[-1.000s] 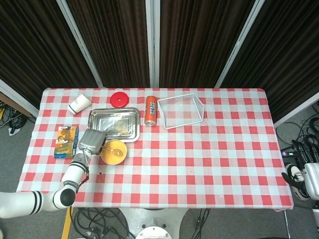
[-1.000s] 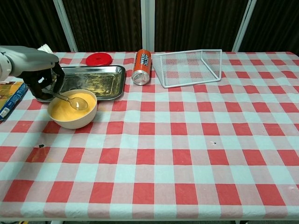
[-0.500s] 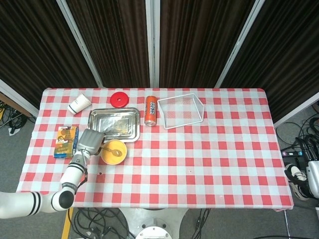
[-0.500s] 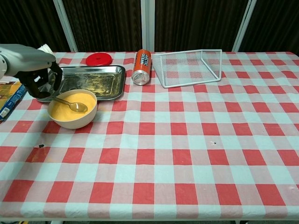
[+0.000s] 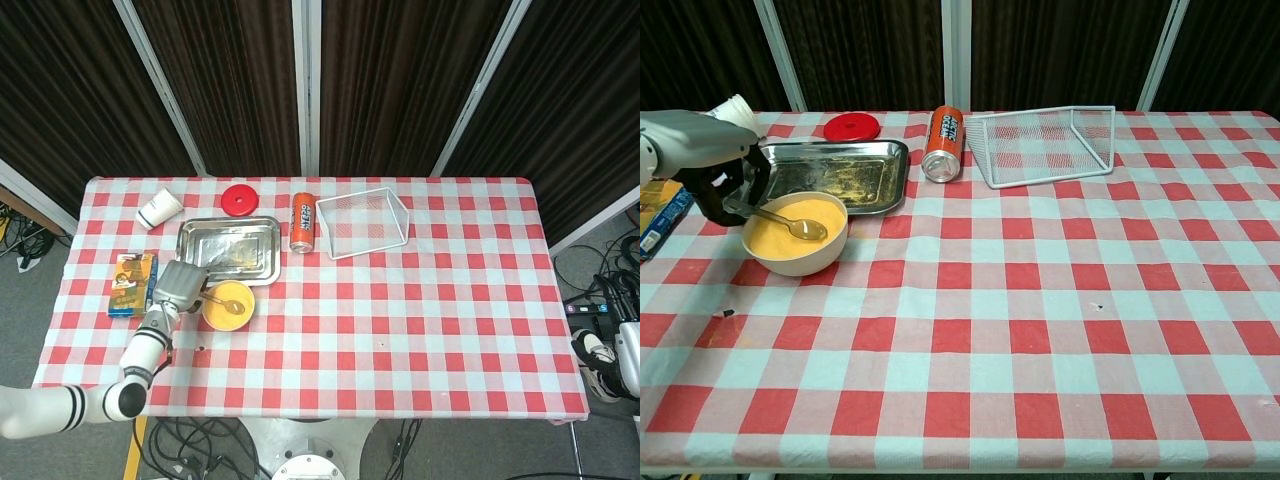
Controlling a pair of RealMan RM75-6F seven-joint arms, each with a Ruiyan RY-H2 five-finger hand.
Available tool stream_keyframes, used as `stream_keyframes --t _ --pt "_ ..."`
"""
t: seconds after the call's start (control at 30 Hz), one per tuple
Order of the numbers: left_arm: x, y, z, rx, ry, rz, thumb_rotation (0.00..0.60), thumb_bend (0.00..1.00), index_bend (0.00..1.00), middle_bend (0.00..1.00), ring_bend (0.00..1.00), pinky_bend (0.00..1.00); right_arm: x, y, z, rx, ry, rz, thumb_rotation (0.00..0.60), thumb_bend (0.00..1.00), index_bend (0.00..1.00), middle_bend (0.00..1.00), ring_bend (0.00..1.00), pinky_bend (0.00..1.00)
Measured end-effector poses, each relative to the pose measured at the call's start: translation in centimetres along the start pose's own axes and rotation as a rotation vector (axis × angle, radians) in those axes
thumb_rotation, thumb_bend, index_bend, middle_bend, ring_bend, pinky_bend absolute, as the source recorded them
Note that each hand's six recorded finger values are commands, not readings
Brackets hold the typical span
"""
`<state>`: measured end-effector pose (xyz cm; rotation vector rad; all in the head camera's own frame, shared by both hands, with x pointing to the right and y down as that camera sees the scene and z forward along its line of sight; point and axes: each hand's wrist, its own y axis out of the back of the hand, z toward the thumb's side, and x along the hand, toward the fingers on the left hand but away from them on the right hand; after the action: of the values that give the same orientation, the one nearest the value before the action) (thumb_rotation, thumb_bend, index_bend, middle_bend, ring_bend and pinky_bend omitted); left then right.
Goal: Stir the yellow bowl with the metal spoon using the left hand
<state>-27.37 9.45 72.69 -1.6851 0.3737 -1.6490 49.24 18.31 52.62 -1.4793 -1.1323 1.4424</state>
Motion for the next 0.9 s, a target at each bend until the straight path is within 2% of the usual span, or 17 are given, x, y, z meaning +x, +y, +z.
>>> stream_keyframes --t 0.27,0.7,0.9 --pt "0.21 0.05 0.23 -0.004 -0.012 -0.008 0.6 0.33 0.59 0.91 0.86 0.89 0.1 -0.1 -0.12 -0.002 -0.006 0.002 0.6 0.12 0.0 0.11 0.0 0.03" --pt "0.22 0.08 0.3 -0.005 -0.01 -0.01 0.6 0.33 0.61 0.91 0.85 0.89 0.1 -0.23 -0.26 -0.005 -0.008 0.007 0.6 0.12 0.0 0.11 0.0 0.03" --pt "0.15 0.18 0.34 -0.008 -0.013 -0.015 0.6 0.38 0.63 0.91 0.85 0.89 0.18 -0.28 -0.38 -0.006 -0.012 0.007 0.6 0.12 0.0 0.11 0.0 0.03"
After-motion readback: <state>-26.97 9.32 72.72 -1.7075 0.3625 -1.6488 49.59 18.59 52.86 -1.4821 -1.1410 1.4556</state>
